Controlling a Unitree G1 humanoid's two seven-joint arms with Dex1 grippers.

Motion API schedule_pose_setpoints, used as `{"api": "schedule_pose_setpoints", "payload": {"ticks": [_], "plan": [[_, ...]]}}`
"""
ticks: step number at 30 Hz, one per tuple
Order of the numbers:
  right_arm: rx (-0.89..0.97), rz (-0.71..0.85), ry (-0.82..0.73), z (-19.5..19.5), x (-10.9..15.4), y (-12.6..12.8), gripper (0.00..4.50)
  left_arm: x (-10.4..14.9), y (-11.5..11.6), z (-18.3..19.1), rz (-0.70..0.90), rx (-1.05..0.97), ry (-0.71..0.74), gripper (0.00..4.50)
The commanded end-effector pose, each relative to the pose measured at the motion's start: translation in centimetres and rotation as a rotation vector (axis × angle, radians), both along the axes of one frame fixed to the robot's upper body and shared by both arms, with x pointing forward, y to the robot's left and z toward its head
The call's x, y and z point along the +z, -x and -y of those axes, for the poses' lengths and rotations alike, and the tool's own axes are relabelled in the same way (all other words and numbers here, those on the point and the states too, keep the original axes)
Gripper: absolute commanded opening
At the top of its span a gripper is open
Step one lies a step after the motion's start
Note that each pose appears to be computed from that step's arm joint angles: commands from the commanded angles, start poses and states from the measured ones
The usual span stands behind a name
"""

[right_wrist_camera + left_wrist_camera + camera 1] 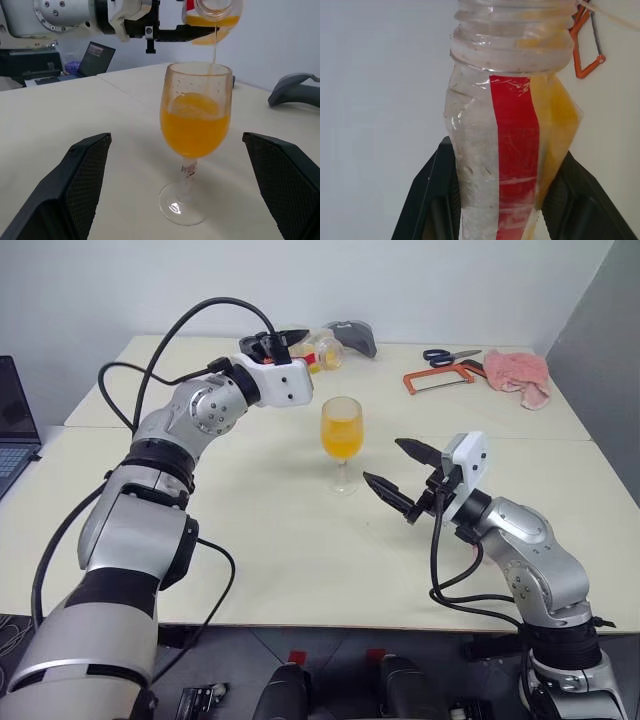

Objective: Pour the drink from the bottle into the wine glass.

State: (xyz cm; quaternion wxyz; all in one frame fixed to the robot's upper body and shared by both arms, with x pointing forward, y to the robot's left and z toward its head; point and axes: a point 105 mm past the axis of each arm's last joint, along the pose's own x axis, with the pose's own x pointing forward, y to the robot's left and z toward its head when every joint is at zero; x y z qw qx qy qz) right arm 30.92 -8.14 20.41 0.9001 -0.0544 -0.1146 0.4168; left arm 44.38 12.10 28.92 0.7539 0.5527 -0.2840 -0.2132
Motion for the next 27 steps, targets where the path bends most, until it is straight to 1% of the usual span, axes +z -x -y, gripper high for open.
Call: {"api": "schedule_pose_setpoints", "payload": {"ticks": [1, 3, 5, 8, 11, 12, 17, 18, 23, 27], "plan": [[0.02, 0.092, -0.037, -0.4, 2.2, 0.7, 4.5, 3.0, 0.1, -0.8, -0.032, -0.025, 0.27, 1.67], [0.054, 0.087, -0.036, -0.8, 2.4, 1.0, 4.5, 2.9, -0.1, -1.7, -0.099, -0.024, 0.397, 1.67], [0.105, 0.063, 0.0, -1.4, 2.0, 1.6, 4.5, 2.4, -0.3, -3.3, -0.161, -0.001, 0.506, 1.67], [0.157, 0.02, 0.1, -2.3, 0.9, 2.4, 4.5, 0.3, -0.4, -7.0, -0.266, 0.064, 0.697, 1.66], [0.164, -0.004, 0.127, -3.2, 0.8, 2.5, 4.5, -2.7, 0.0, -10.6, -0.368, 0.145, 0.87, 1.66], [0.17, -0.01, 0.132, -3.7, 0.9, 2.5, 4.5, -3.5, 0.3, -11.6, -0.39, 0.171, 0.908, 1.66], [0.224, -0.04, 0.147, -5.8, 1.0, 2.4, 4.5, -6.0, 1.7, -15.3, -0.439, 0.275, 1.043, 1.66], [0.23, -0.039, 0.152, -6.3, 1.0, 2.2, 4.5, -6.3, 1.9, -15.9, -0.44, 0.292, 1.05, 1.66], [0.254, -0.034, 0.161, -7.9, 1.1, 1.6, 4.5, -7.9, 2.6, -17.8, -0.464, 0.358, 1.123, 1.66], [0.277, -0.025, 0.169, -8.8, 1.3, 1.6, 4.5, -9.1, 2.8, -18.2, -0.49, 0.376, 1.16, 1.66]]}}
